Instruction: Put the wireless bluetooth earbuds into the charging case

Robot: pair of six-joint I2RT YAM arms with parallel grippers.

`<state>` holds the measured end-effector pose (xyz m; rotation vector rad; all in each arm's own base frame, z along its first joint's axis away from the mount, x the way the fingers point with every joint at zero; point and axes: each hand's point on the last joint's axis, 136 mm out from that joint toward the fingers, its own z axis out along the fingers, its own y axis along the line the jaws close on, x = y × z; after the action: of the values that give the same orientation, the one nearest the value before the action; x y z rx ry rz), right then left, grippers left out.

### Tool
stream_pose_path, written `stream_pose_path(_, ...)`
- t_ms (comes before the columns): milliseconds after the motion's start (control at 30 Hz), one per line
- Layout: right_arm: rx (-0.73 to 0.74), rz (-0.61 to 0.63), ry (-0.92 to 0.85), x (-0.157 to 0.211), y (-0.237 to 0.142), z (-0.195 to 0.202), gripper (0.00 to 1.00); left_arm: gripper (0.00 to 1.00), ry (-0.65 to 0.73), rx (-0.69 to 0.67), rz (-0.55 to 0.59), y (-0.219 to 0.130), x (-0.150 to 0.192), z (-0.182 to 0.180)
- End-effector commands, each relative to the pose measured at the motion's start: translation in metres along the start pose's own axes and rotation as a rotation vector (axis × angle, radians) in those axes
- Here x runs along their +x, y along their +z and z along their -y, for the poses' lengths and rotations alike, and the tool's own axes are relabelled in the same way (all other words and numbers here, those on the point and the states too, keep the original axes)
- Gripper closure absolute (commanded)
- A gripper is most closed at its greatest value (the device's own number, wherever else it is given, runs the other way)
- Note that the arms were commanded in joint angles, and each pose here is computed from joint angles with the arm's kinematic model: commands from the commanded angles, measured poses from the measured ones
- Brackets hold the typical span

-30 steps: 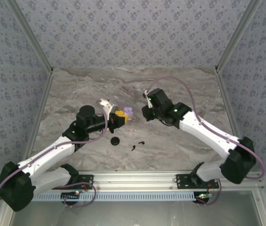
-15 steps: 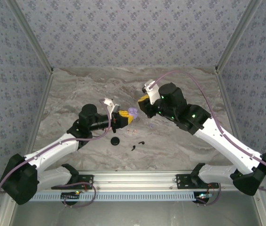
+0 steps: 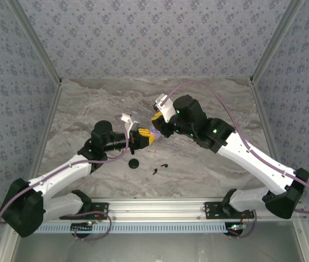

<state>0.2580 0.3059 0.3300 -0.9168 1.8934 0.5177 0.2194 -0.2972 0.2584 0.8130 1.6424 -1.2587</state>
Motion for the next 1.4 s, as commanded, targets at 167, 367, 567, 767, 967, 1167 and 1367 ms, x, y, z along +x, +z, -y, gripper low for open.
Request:
stream_pose_path(167,-0.046,-0.034,-0.032,0.014,0.001,-0.010,0.82,1.00,0.076,0.060,0.084,-0.005,-0.034,0.021)
stream_pose_path(367,-0.044,-0.051,-0.032,0.021,0.004,-0.010,0.82,1.00,0.080,0.054,0.089,-0.006,-0.035,0.021)
stream_pose_path(567,-0.055,-0.066,-0.030,0.027,0.006,-0.012,0.82,1.00,0.081,0.054,0.090,-0.007,-0.035,0.022)
stream_pose_path(767,-0.054,-0.071,-0.030,0.030,0.006,-0.012,0.82,1.00,0.083,0.046,0.092,-0.009,-0.035,0.022)
stream_pose_path(967,-0.069,-0.072,-0.030,0.031,0.006,-0.015,0.82,1.00,0.082,0.043,0.093,-0.010,-0.034,0.022)
stream_pose_path(1167,-0.068,-0.074,-0.031,0.033,0.004,-0.015,0.82,1.00,0.084,0.041,0.096,-0.011,-0.035,0.023)
stream_pose_path(1367,-0.065,-0.056,-0.031,0.031,-0.002,-0.014,0.82,1.00,0.086,0.037,0.095,-0.012,-0.034,0.022)
